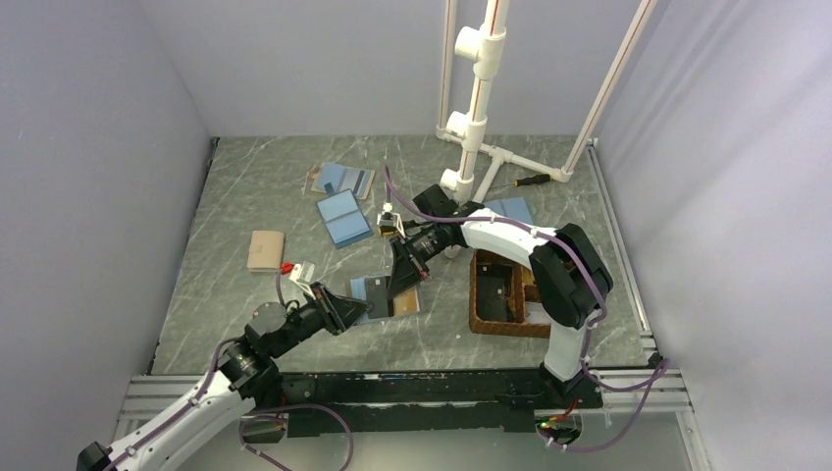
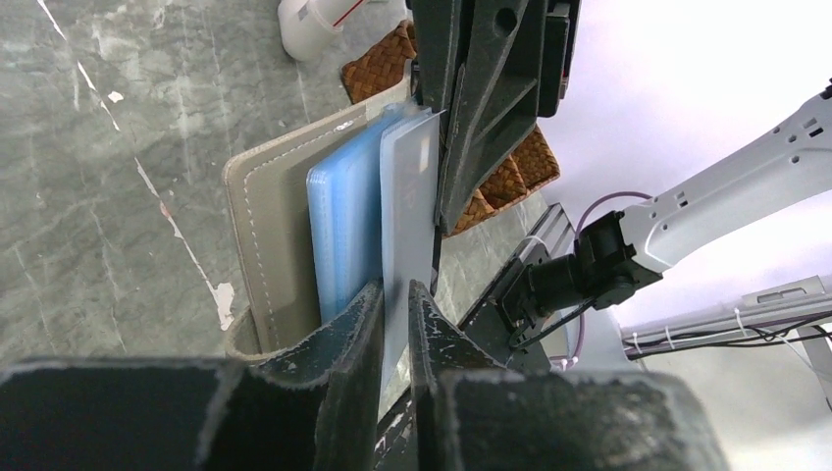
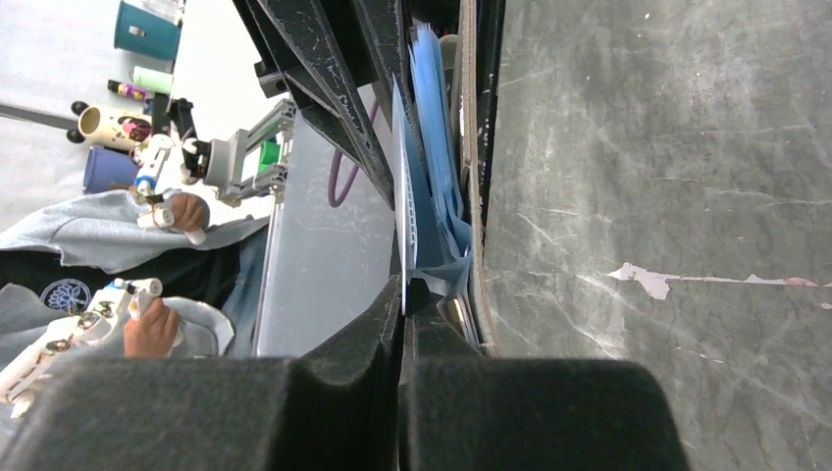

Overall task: Take the credit cards out of the card holder
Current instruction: Remove the credit card from the card holder.

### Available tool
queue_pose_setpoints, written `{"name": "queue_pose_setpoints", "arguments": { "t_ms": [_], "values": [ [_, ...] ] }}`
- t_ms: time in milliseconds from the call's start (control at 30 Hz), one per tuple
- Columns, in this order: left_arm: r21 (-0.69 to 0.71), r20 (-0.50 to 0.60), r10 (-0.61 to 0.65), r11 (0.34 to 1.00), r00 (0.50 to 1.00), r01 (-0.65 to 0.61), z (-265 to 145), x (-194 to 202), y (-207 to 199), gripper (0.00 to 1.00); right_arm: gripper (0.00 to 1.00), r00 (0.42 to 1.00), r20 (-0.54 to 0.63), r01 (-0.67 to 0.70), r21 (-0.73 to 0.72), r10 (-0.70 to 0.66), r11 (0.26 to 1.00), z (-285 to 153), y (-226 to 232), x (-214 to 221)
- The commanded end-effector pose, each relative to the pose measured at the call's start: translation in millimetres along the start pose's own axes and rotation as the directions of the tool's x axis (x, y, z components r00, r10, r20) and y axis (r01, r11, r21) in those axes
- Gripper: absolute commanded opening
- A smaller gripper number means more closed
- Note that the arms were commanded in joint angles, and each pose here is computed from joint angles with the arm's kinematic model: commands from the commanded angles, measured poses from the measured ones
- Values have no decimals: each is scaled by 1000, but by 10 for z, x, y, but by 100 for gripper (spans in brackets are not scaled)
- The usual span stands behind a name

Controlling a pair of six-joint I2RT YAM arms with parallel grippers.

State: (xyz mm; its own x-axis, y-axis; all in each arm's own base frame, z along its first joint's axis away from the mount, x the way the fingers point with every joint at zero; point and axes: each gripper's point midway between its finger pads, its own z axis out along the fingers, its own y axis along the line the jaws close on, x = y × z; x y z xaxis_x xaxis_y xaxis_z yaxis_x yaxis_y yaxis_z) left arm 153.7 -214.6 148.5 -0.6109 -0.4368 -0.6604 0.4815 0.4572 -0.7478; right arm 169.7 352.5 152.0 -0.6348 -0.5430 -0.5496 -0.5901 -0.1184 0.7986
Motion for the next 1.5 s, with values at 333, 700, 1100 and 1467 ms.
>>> {"name": "queue_pose_setpoints", "arguments": {
  "t_ms": [333, 700, 1100, 1467],
  "values": [
    [-10, 19, -10, 1000, 1000, 11, -12, -109, -75, 17, 0, 997, -17, 73, 9, -73, 997, 21, 14, -44],
    [-32, 23, -3, 999, 1000, 3, -95, -96, -33, 0, 0, 997, -37, 72, 34, -70, 997, 31, -73, -9],
    [-237, 12, -29, 971, 1000, 31, -255, -31, 325, 0, 0, 991, -96, 100, 99, -91, 990, 19, -249, 91],
    [-341, 17, -30, 940, 999, 34, -391, -5, 517, 0, 0, 973, -178, 172, 132, -148, 976, 27, -294, 181]
  ]
}}
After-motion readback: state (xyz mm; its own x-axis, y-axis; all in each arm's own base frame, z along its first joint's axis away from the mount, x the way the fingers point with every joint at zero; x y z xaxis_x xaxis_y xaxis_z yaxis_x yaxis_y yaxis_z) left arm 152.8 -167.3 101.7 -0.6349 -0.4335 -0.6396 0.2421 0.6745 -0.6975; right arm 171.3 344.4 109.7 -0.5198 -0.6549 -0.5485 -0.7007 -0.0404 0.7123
